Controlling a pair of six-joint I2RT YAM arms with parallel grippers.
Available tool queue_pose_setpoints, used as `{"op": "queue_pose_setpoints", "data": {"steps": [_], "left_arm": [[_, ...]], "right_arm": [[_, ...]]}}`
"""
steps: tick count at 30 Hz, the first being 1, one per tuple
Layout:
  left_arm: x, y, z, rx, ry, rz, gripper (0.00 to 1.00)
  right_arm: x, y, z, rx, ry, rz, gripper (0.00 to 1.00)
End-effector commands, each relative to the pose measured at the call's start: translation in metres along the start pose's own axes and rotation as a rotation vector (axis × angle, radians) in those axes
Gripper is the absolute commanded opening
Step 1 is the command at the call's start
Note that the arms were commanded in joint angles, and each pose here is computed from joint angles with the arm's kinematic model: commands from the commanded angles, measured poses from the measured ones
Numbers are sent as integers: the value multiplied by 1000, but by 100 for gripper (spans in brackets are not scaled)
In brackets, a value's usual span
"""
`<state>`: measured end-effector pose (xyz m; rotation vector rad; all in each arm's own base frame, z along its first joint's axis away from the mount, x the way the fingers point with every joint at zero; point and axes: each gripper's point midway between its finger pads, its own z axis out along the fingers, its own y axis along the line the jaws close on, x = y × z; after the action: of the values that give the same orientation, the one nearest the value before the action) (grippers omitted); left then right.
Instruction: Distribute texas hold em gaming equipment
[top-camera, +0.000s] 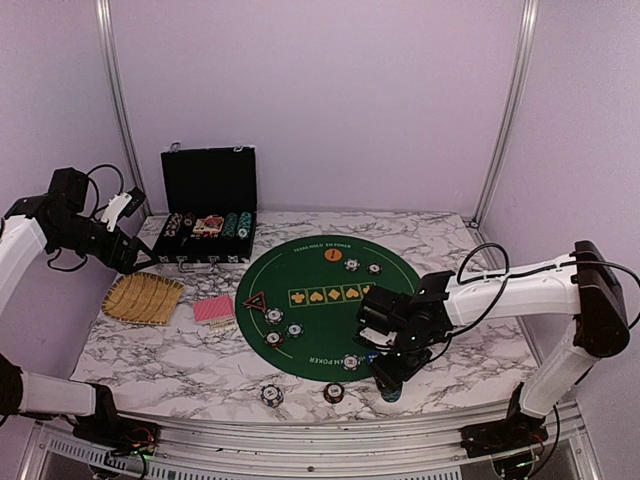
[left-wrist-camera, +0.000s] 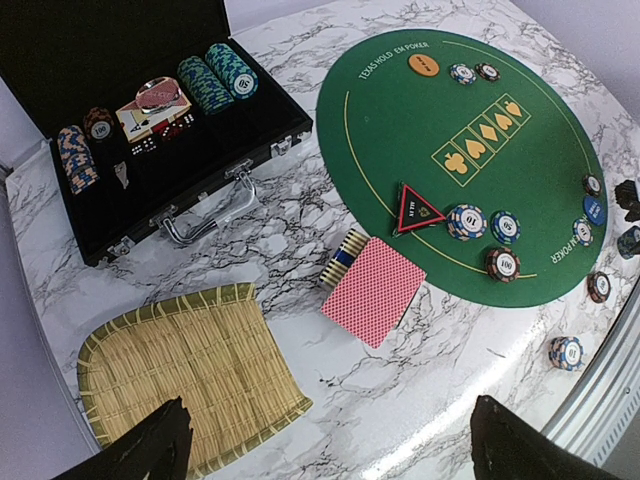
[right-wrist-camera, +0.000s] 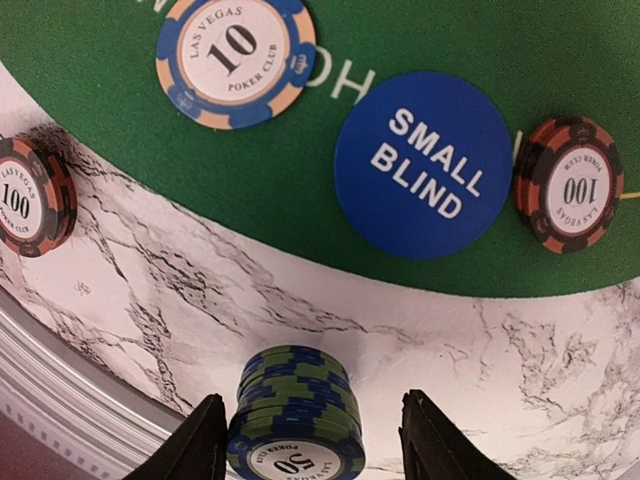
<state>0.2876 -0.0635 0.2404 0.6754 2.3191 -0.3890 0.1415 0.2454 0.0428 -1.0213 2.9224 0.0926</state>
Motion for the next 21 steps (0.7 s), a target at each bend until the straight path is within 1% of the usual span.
{"op": "queue_pose_setpoints", "data": {"steps": [1, 4, 9, 12, 21], "left_arm": [[-3, -4, -5, 10, -4, 2, 99], [-3, -4, -5, 10, -5, 2, 99], [-3, -4, -5, 10, -3, 2, 99], [-2, -5, -4, 12, -3, 1, 99], [0, -5, -3, 18, 1, 2, 99]], "right_arm": [[-4, 2, 1, 4, -17, -6, 55], [-5, 2, 1, 5, -18, -7, 52], [-7, 4, -4, 2, -26, -8, 43], [-9, 5, -10, 0, -33, -9, 40], [-16, 4, -31, 28, -58, -18, 38]]}}
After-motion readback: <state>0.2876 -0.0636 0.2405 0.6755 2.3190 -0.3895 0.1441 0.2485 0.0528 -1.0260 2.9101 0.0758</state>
